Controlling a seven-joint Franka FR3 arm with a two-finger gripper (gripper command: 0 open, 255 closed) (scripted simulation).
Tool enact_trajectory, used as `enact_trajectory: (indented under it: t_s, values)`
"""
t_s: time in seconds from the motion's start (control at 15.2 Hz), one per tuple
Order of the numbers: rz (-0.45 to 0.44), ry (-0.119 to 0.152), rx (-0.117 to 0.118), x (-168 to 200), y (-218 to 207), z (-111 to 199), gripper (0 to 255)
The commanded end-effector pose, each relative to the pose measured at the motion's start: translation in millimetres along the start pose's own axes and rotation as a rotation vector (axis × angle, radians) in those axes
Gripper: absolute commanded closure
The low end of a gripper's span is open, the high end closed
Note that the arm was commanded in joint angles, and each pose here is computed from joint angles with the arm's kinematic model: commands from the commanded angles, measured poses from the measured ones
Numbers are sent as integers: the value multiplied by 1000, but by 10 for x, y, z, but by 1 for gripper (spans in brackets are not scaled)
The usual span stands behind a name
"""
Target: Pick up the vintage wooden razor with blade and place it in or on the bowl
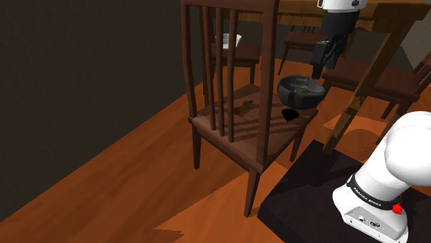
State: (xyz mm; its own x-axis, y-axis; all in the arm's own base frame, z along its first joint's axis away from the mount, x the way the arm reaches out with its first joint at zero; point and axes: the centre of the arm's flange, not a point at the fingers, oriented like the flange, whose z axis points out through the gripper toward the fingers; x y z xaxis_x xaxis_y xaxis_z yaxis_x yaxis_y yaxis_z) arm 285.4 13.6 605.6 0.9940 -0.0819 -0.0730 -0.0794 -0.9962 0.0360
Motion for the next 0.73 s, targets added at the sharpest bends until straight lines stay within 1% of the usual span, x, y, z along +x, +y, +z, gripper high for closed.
enact_trajectory:
  t_s: [0.0,0.33,0.66]
  values:
    - [0,0,0,0,0,0,0]
    - [-352,96,-65,392,-61,365,0]
    - [-703,191,-130,775,-237,700,0]
